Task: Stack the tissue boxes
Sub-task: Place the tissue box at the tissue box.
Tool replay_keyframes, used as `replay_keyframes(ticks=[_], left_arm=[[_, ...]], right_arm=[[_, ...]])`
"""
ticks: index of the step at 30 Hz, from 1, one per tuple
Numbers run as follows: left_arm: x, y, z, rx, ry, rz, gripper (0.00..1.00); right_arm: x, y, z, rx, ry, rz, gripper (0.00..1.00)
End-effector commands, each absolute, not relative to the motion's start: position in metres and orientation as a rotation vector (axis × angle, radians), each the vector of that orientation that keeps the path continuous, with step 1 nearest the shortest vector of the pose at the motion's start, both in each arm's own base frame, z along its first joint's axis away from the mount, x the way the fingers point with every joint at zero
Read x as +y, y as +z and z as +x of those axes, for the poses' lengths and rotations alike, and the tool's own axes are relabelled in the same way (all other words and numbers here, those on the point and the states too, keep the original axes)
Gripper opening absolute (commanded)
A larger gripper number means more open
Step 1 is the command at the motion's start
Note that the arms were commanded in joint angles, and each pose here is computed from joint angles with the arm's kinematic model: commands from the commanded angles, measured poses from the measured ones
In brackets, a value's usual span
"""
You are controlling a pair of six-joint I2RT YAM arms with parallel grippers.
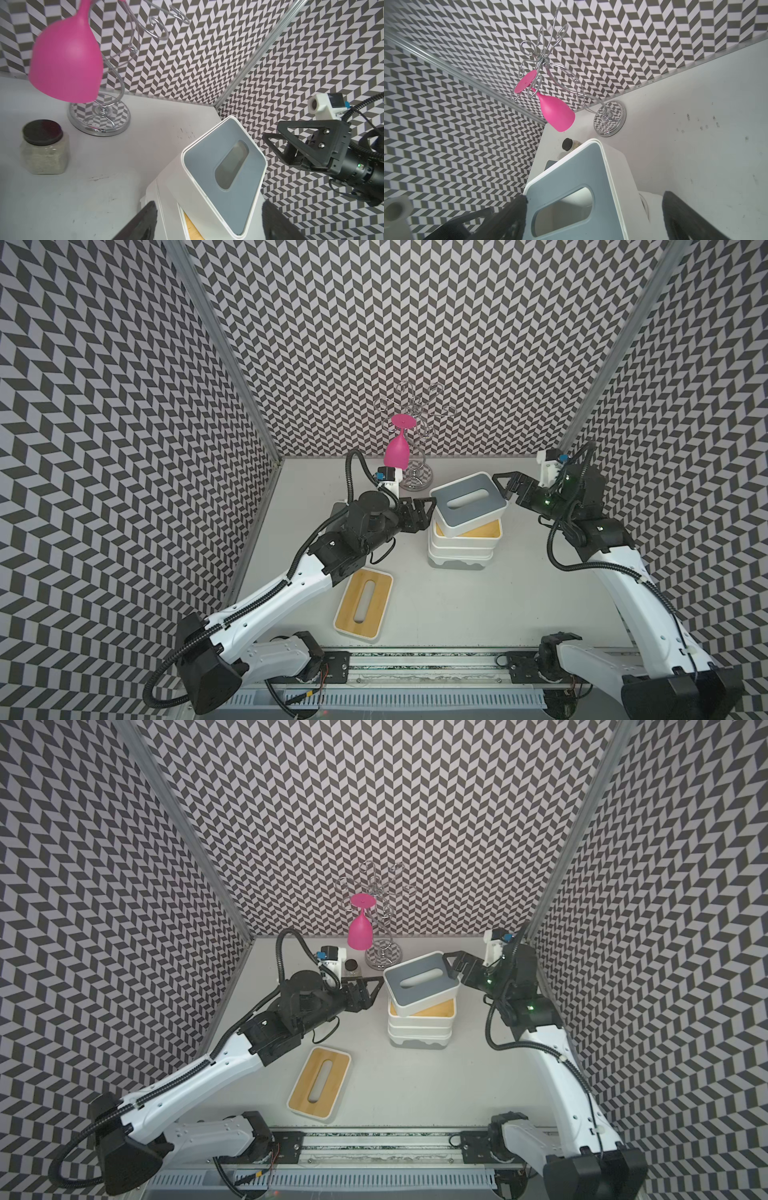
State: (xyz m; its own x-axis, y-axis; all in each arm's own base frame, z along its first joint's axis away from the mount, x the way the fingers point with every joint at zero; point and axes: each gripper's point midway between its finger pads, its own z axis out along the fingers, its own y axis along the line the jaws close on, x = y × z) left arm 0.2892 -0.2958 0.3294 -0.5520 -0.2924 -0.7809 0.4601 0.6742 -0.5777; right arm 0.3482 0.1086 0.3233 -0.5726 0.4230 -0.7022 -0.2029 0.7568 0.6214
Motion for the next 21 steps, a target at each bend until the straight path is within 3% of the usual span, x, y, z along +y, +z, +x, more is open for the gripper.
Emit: replay_keyframes(ticks=[1, 21], left_arm=[[-0.312, 0.332, 0.287, 1.905, -1.092, 0.143, 0.8], [-0.345, 0.316, 0.295, 1.948, -1.128, 0.182, 0.79]], right_arm=[[0.121, 0.33, 0.348, 1.976, 0.924, 0.081, 0.99], [0.133, 0.31, 0.315, 2.017, 1.017, 0.015, 0.99]])
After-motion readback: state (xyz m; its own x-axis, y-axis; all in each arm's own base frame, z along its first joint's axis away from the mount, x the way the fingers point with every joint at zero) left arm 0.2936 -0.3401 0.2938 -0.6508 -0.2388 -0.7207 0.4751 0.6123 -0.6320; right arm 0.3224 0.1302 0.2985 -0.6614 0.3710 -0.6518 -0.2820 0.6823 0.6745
